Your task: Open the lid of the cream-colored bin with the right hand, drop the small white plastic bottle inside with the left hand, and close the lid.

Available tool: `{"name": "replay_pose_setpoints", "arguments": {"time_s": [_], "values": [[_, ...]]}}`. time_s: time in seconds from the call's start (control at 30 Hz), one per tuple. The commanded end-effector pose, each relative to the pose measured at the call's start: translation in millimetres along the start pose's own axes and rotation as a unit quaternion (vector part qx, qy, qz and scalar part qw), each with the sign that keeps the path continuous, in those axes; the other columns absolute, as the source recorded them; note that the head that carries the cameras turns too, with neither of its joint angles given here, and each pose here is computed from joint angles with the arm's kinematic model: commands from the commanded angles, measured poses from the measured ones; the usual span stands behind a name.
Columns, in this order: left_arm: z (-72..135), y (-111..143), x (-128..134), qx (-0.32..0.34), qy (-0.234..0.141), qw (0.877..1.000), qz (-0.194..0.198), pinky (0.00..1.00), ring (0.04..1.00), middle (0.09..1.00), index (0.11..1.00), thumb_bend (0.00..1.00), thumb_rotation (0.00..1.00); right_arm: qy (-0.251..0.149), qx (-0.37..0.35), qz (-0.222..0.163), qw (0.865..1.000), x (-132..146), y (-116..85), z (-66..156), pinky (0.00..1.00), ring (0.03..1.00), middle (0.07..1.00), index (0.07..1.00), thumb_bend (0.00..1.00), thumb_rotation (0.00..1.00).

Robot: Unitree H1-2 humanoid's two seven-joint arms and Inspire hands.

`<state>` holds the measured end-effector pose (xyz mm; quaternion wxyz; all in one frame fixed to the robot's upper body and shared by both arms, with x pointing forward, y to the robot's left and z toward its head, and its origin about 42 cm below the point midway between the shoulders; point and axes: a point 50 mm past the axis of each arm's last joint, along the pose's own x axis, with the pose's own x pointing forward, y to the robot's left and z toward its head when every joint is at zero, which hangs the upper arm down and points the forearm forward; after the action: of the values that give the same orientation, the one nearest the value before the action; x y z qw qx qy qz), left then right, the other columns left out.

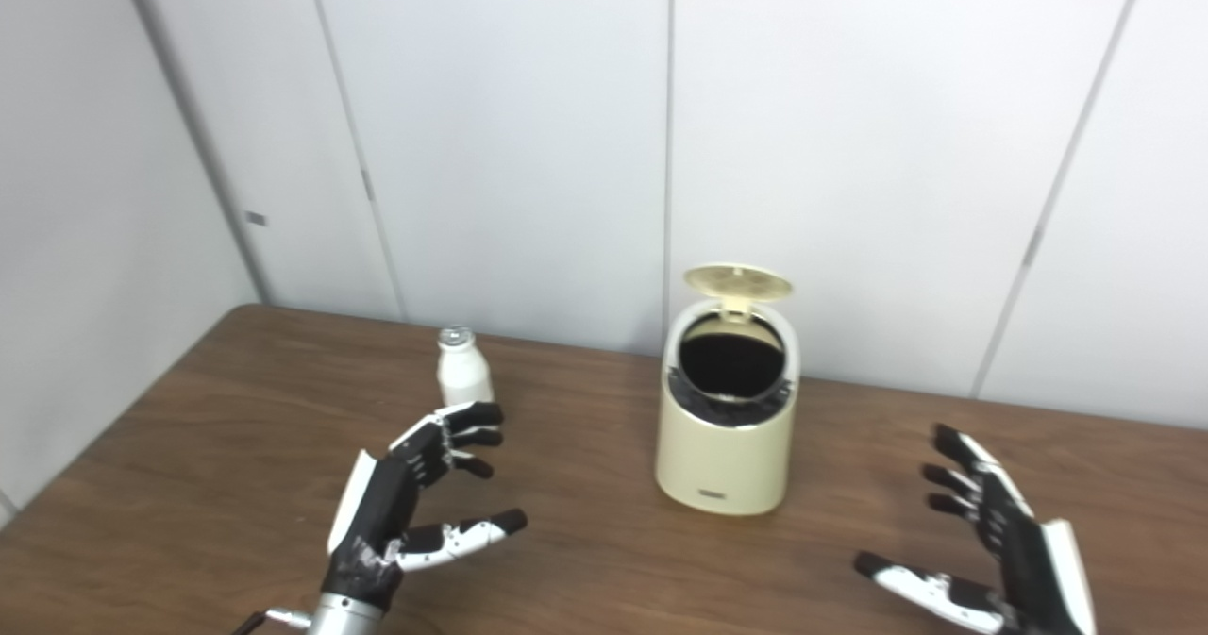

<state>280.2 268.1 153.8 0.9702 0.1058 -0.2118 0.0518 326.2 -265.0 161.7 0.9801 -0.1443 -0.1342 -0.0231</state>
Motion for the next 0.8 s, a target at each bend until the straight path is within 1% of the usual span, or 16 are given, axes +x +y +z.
{"name": "replay_pose_setpoints", "arguments": {"time_s": [0.0, 0.07, 0.13, 0.23, 0.37, 0.47, 0.53, 0.57, 0.63, 0.7, 0.77], "values": [[8.6, 9.5, 8.0, 0.005, -0.022, 0.999, 0.023, 0.58, 0.712, 0.775, 0.776, 0.73, 0.05, -0.037, 0.009, -0.008, 0.999, 10.3, -5.0, 20.4, 0.75, 0.812, 0.876, 0.867, 0.73, 0.02], [6.6, 13.0, 6.9, 0.013, -0.019, 0.999, 0.035, 0.57, 0.692, 0.761, 0.768, 0.74, 0.05, -0.036, 0.009, -0.01, 0.999, 10.6, -5.3, 23.5, 0.74, 0.809, 0.871, 0.863, 0.72, 0.0], [4.4, 17.0, 6.1, 0.019, -0.018, 0.999, 0.046, 0.54, 0.655, 0.729, 0.744, 0.74, 0.05, -0.038, 0.008, -0.009, 0.999, 10.5, -5.1, 26.8, 0.73, 0.809, 0.871, 0.863, 0.71, 0.0], [1.6, 23.1, 6.2, 0.025, -0.011, 0.997, 0.066, 0.54, 0.641, 0.704, 0.723, 0.74, 0.02, -0.041, 0.01, -0.008, 0.999, 10.4, -4.1, 30.2, 0.73, 0.819, 0.873, 0.859, 0.69, 0.0], [2.0, 29.9, 12.1, 0.065, -0.013, 0.993, 0.093, 0.53, 0.643, 0.701, 0.714, 0.74, 0.03, -0.04, 0.01, -0.008, 0.999, 10.4, -2.9, 33.6, 0.74, 0.834, 0.881, 0.86, 0.68, 0.0], [1.8, 34.5, 17.9, 0.089, -0.018, 0.99, 0.109, 0.54, 0.669, 0.728, 0.722, 0.74, 0.04, -0.041, 0.008, -0.008, 0.999, 10.6, -2.0, 35.5, 0.74, 0.827, 0.876, 0.859, 0.68, 0.0], [2.0, 36.5, 21.3, 0.105, -0.018, 0.987, 0.117, 0.57, 0.716, 0.763, 0.746, 0.73, 0.05, -0.041, 0.008, -0.008, 0.999, 10.4, -1.9, 36.6, 0.74, 0.831, 0.878, 0.861, 0.68, 0.0], [1.4, 37.9, 23.9, 0.112, -0.016, 0.986, 0.123, 0.57, 0.723, 0.769, 0.751, 0.73, 0.05, -0.041, 0.009, -0.007, 0.999, 10.3, -1.7, 37.4, 0.74, 0.831, 0.878, 0.862, 0.68, 0.0], [0.3, 39.9, 28.1, 0.119, -0.009, 0.984, 0.129, 0.6, 0.769, 0.816, 0.796, 0.73, 0.09, -0.041, 0.009, -0.005, 0.999, 10.1, -1.6, 38.4, 0.75, 0.838, 0.88, 0.863, 0.68, 0.0], [0.0, 41.1, 31.9, 0.118, -0.004, 0.985, 0.128, 0.61, 0.777, 0.828, 0.812, 0.73, 0.09, -0.04, 0.009, -0.006, 0.999, 9.9, -1.4, 39.6, 0.75, 0.838, 0.88, 0.862, 0.68, 0.0], [0.7, 41.5, 36.1, 0.119, -0.003, 0.986, 0.118, 0.59, 0.77, 0.822, 0.822, 0.73, 0.08, -0.04, 0.009, -0.007, 0.999, 9.5, -1.3, 41.7, 0.74, 0.832, 0.876, 0.86, 0.68, 0.0]]}}
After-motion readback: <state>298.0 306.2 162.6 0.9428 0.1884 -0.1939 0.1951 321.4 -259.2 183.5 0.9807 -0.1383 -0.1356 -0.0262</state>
